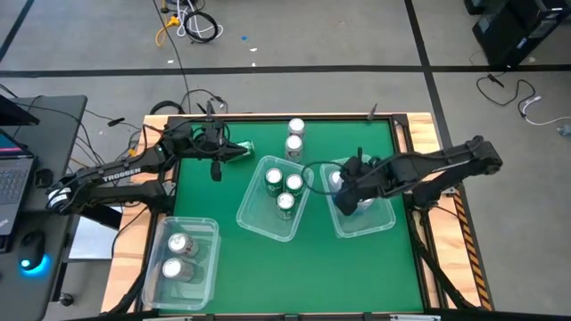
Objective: Sort soda cans
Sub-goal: Put the blue soda can into the bottom right transparent bin
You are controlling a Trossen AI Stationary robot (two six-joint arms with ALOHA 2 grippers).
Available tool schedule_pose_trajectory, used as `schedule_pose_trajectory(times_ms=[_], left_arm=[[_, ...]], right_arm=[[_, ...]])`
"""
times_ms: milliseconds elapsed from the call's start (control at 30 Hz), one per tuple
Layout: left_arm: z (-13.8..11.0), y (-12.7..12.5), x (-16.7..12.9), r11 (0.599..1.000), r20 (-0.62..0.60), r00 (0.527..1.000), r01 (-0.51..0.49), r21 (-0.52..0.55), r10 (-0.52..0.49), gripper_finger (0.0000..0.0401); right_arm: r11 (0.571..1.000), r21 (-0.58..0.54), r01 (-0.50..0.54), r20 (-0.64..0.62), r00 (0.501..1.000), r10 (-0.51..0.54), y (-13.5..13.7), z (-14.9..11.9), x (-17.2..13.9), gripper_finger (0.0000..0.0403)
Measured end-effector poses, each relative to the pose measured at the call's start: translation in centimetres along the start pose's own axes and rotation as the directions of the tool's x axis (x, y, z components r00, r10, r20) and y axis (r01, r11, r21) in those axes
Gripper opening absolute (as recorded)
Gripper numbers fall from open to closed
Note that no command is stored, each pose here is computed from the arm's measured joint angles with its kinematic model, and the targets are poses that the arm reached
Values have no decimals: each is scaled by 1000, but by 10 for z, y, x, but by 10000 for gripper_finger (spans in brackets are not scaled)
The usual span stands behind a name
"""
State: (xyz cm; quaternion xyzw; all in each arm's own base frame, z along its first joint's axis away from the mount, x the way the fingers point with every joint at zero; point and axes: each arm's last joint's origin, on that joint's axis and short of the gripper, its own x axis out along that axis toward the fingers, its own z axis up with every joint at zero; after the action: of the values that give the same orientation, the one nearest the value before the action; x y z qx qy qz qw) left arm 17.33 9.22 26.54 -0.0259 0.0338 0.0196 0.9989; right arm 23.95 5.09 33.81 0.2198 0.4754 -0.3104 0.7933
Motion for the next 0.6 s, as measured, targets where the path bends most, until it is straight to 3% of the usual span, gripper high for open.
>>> schedule_pose_trajectory(times_ms=[600], left_arm=[[0, 0, 0, 1000, -1, 1000, 0, -22, 0, 5]], right_arm=[[999, 29, 33, -19, 999, -33, 0, -35, 74, 287]])
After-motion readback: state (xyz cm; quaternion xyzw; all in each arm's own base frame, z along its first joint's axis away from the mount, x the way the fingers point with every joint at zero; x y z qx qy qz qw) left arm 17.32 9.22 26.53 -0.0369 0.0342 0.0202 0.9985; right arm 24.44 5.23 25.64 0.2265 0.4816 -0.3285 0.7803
